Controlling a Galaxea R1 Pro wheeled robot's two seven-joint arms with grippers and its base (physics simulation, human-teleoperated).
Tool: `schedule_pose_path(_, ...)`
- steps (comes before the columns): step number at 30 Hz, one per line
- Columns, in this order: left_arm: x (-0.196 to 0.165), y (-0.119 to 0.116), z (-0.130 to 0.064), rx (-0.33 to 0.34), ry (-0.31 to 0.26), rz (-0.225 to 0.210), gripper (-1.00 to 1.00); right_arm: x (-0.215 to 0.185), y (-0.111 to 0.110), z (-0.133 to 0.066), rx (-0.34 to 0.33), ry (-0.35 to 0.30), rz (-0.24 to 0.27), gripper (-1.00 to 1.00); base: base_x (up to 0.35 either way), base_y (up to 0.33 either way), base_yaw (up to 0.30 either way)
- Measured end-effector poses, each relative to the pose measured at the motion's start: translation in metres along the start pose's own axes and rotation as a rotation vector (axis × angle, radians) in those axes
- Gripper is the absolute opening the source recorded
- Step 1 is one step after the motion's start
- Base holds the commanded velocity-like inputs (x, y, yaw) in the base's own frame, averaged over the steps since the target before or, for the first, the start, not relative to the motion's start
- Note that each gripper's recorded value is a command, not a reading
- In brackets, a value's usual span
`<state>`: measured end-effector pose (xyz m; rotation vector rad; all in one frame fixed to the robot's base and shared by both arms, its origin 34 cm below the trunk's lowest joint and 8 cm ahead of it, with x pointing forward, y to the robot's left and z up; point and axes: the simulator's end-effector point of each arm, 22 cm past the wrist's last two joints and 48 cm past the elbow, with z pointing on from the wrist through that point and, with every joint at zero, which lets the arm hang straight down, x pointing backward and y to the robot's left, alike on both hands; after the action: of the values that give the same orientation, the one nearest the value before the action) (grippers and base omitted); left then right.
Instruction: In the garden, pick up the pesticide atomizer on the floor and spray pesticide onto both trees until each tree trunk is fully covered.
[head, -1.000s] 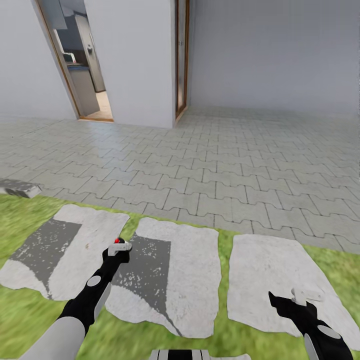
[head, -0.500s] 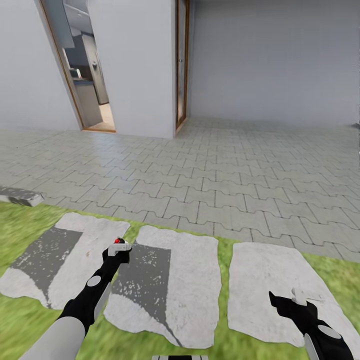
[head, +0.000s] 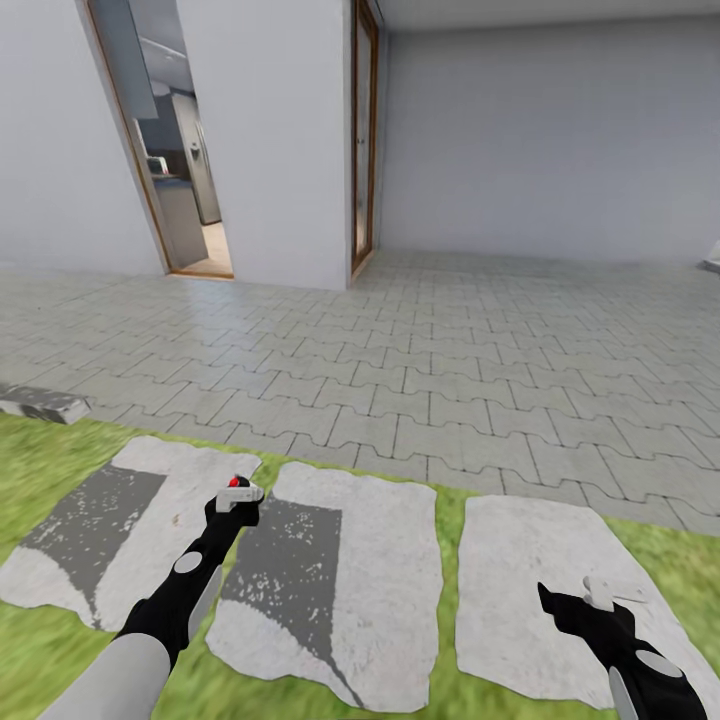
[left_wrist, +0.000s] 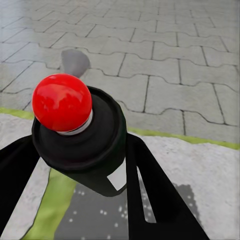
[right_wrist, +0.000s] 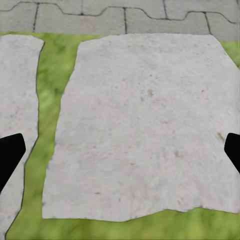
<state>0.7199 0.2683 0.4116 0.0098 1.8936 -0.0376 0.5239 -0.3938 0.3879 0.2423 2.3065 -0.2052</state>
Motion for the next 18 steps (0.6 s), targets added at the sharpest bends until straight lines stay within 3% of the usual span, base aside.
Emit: schedule_pose_path(18, -0.017, -0.002, -0.003, 0.002, -0.027, 0.000, -1.00, -0.011, 0.000, -0.006, -0.003, -0.027, 0.006, 1.00, 0.000, 0.000, 0.000)
